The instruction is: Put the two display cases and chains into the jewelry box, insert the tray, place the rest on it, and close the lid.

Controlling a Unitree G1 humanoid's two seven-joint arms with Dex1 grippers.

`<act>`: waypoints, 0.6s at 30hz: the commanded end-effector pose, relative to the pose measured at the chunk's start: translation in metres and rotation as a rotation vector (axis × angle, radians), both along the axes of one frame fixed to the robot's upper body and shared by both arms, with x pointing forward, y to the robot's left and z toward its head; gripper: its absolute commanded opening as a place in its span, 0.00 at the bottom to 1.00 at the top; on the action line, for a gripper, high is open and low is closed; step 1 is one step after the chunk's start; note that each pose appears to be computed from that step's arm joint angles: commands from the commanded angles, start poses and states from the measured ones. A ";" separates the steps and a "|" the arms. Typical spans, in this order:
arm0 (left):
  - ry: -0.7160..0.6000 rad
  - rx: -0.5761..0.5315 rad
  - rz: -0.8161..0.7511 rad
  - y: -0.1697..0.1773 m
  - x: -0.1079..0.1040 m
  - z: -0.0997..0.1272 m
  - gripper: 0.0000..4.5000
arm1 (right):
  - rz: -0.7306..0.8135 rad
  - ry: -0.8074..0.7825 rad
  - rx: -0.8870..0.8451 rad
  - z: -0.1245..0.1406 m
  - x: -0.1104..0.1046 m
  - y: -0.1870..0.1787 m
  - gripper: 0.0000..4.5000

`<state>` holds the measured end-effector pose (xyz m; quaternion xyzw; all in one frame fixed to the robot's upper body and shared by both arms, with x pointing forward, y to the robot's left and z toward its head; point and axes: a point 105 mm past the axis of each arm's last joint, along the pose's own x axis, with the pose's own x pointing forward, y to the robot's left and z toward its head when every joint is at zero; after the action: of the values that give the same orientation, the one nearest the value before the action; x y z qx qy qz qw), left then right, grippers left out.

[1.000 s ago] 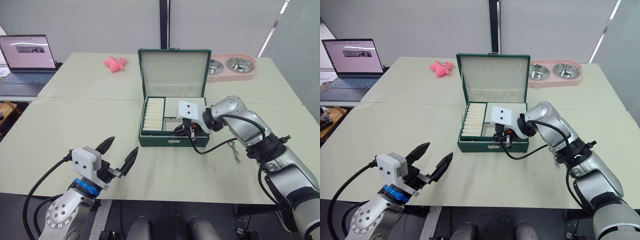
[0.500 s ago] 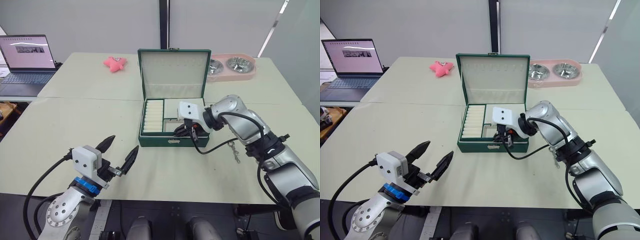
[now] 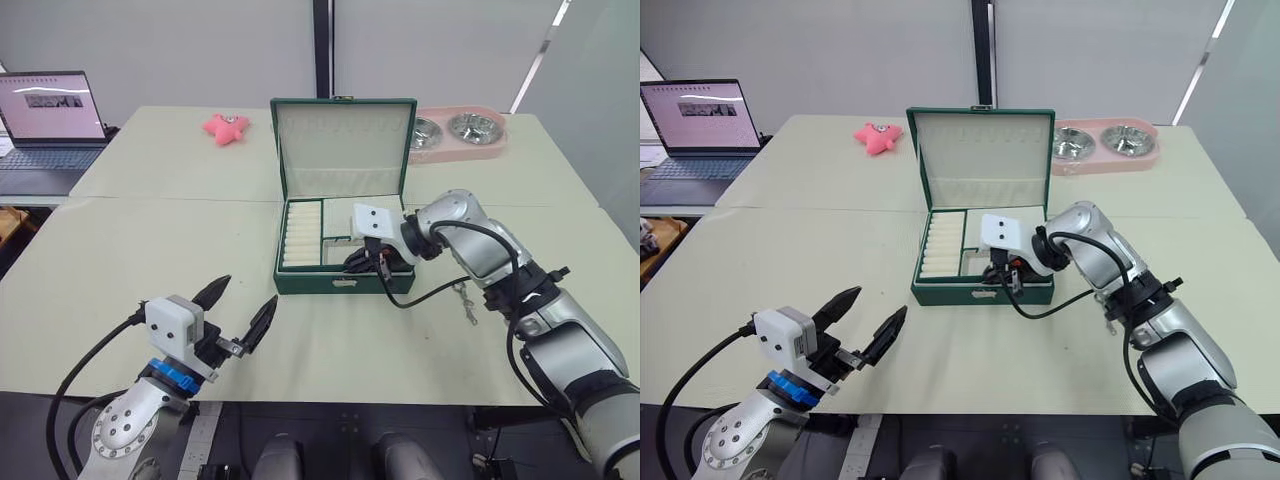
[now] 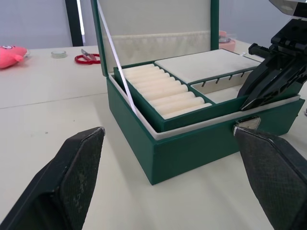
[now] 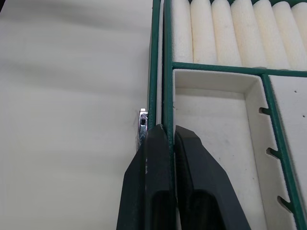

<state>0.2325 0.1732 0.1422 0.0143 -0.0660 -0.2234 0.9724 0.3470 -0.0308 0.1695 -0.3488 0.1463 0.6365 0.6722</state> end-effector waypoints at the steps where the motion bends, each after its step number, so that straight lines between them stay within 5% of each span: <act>1: -0.037 0.005 -0.016 -0.004 -0.003 0.006 1.00 | 0.021 -0.044 0.046 0.013 0.002 0.005 0.00; 18: -0.041 0.011 -0.022 -0.002 -0.001 0.005 1.00 | 0.021 -0.016 0.062 0.004 0.003 0.003 0.00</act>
<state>0.2335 0.1728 0.1381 0.0132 -0.0638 -0.2286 0.9713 0.3500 -0.0279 0.1677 -0.3364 0.1307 0.6445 0.6741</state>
